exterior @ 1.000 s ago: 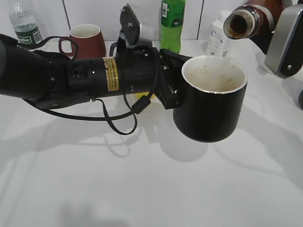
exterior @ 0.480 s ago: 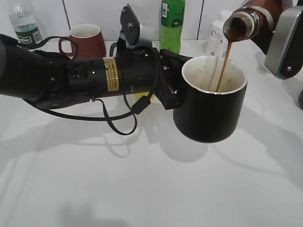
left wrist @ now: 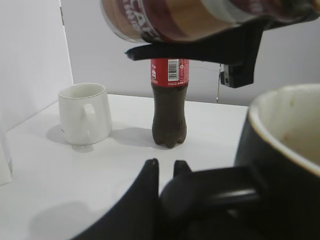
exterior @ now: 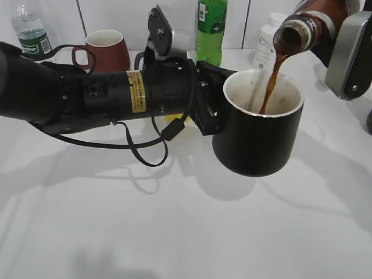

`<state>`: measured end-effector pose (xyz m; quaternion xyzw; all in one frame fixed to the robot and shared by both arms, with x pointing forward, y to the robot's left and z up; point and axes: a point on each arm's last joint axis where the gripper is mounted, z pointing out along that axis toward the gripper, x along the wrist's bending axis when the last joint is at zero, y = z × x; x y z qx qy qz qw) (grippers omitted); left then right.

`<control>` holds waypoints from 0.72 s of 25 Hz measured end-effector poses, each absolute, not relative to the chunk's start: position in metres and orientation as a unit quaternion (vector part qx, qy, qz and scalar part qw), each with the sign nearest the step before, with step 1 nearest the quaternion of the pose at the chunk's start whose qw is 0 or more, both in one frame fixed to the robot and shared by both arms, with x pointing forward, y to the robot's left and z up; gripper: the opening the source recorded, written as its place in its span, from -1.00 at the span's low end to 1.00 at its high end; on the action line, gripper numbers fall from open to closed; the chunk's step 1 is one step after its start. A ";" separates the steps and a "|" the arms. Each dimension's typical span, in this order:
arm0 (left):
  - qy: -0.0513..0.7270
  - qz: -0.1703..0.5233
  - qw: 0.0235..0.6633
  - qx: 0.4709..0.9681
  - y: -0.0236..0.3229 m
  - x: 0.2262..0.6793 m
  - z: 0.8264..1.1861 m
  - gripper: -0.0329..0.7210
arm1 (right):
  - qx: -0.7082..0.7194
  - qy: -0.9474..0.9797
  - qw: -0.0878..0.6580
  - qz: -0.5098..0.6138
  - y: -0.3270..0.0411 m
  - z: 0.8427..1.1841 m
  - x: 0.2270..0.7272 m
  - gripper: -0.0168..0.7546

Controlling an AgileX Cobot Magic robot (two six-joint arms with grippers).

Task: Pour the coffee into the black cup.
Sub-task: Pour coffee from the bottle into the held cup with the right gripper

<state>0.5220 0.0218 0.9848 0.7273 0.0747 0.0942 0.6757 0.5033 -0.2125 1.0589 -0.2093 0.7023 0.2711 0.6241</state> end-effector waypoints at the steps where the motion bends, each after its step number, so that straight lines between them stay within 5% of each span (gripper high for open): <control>1: 0.074 0.094 0.675 0.728 0.022 0.522 0.985 -0.77 | -0.210 0.702 0.625 0.270 -0.213 1.059 0.503 0.42; 18: 0.055 0.091 0.668 0.736 0.021 0.519 0.983 -0.77 | -0.225 0.697 0.630 0.257 -0.213 1.059 0.503 0.42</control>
